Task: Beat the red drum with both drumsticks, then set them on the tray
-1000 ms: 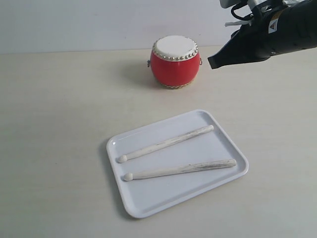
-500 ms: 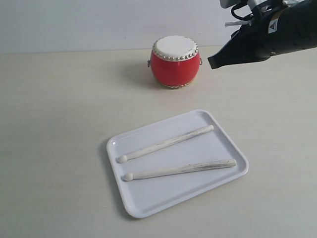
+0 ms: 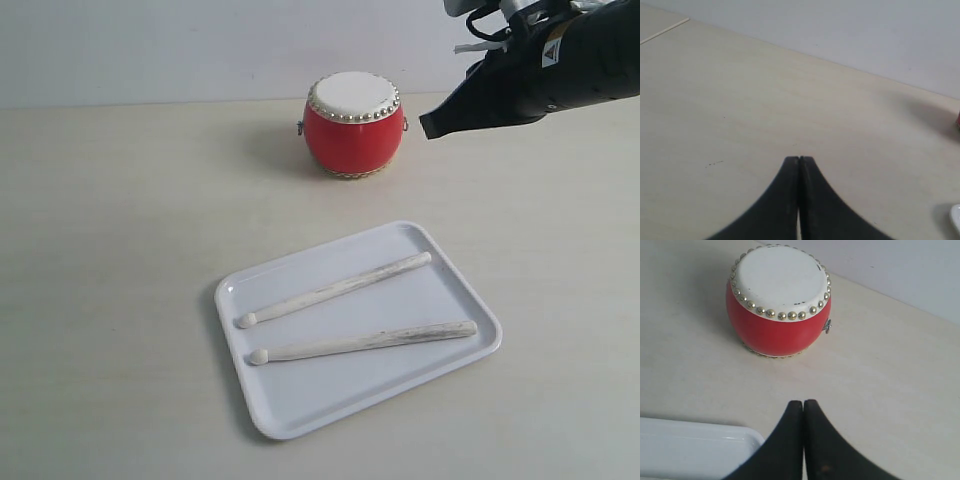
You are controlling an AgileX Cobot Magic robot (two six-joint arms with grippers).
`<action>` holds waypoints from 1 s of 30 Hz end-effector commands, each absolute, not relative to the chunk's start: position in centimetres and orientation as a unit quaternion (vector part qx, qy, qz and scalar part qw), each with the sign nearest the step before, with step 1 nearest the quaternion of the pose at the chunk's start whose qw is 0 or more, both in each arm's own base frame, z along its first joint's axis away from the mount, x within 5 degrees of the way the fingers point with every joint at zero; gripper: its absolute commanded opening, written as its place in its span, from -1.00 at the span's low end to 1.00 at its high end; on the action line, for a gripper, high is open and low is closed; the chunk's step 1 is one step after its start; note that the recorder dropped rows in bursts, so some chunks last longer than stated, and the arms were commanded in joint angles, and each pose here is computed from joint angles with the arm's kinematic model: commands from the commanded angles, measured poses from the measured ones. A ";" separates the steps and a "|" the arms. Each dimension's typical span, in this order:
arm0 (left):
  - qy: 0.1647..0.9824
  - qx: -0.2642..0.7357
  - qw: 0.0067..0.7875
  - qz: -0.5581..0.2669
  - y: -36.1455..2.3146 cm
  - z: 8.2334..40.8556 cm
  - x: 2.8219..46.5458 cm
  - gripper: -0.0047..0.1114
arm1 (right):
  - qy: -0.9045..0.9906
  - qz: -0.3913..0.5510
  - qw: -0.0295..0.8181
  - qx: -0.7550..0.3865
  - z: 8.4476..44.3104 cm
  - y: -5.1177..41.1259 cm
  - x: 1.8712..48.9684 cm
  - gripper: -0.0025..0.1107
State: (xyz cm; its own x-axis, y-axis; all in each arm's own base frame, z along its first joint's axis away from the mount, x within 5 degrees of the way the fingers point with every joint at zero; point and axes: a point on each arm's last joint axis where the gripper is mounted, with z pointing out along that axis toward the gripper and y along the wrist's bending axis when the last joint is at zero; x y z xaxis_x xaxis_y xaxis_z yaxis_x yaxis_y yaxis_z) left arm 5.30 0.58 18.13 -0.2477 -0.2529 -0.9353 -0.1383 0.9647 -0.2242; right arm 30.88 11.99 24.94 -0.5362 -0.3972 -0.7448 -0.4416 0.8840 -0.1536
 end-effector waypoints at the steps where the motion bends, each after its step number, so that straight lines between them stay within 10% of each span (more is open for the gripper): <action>1: 0.789 -0.122 0.599 -0.053 0.5 18.0 5.3 -0.92 | 0.874 0.027 0.424 -0.236 25.1 11.8 30.9 -0.96; 18: 0.789 -0.121 0.600 -0.052 0.5 18.0 5.3 -0.92 | 0.842 0.025 0.475 -0.253 26.3 12.1 31.2 -0.96; 30: 0.789 -0.121 0.600 -0.052 0.5 18.0 5.3 -0.92 | 0.773 0.045 0.611 -0.164 33.9 6.0 19.9 -0.96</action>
State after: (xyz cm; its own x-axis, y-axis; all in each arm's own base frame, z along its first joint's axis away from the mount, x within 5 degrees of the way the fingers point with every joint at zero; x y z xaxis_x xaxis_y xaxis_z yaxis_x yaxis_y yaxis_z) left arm 5.30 0.57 18.13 -0.2480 -0.2528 -0.9352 -0.1375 0.9648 -0.2243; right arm 22.92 8.08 33.08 -0.2603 -0.2770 -0.9250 -0.3674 0.9143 -0.1704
